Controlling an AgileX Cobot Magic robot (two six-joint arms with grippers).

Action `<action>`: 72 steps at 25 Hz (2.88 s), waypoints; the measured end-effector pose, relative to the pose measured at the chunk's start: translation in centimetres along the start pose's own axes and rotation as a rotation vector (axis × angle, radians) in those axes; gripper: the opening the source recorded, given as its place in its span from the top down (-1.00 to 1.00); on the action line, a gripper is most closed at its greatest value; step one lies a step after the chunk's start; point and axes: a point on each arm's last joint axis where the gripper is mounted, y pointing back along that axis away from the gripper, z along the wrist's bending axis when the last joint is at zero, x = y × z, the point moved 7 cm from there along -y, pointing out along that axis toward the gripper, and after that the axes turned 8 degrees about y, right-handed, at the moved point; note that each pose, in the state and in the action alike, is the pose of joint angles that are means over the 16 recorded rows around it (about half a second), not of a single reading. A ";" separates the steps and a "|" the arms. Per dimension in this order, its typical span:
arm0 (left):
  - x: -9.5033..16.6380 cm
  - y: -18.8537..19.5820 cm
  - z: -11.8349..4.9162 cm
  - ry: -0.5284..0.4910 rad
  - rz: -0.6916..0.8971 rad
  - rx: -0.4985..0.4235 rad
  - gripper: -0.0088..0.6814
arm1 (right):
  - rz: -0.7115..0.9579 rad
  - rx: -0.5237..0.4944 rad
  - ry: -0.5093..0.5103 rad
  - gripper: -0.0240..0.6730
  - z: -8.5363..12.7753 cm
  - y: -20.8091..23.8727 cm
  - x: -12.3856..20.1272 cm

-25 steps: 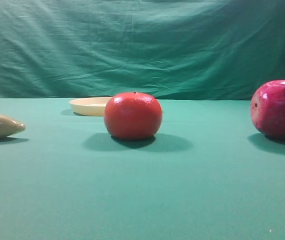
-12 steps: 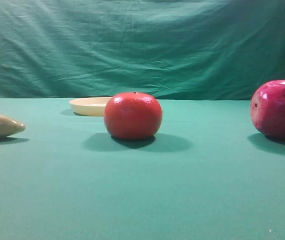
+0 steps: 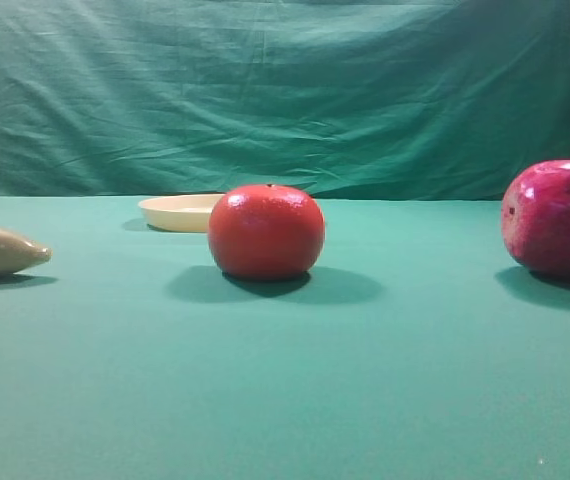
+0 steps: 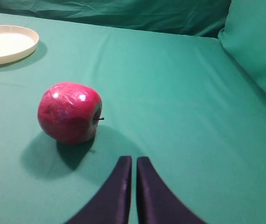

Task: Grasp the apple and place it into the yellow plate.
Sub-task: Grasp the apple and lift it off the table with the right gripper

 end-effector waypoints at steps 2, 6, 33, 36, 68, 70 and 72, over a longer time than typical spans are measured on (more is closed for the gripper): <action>0.0 0.0 0.0 0.000 0.000 0.000 0.52 | -0.044 0.004 -0.020 0.93 -0.1 0.0 -0.8; 0.0 0.0 0.0 0.000 0.000 0.000 0.52 | -0.126 0.009 -0.058 0.93 -0.3 0.4 -2.8; 0.0 0.0 0.0 0.000 0.000 0.000 0.52 | 0.559 -0.372 0.079 0.93 3.0 -6.6 -8.7; 0.0 0.0 0.0 0.000 0.000 0.000 0.52 | 0.600 -0.422 0.097 0.93 3.9 -7.7 -8.7; 0.0 0.0 0.0 0.000 0.000 0.000 0.52 | 0.850 -0.470 0.237 -0.91 6.2 -17.9 -5.8; 0.0 0.0 0.0 0.000 0.000 0.000 0.52 | 0.874 -0.472 0.239 -0.92 6.3 -18.4 -4.9; 0.0 0.0 0.0 0.000 0.000 0.000 0.52 | 0.899 -0.474 0.242 -0.92 6.4 -18.8 -3.9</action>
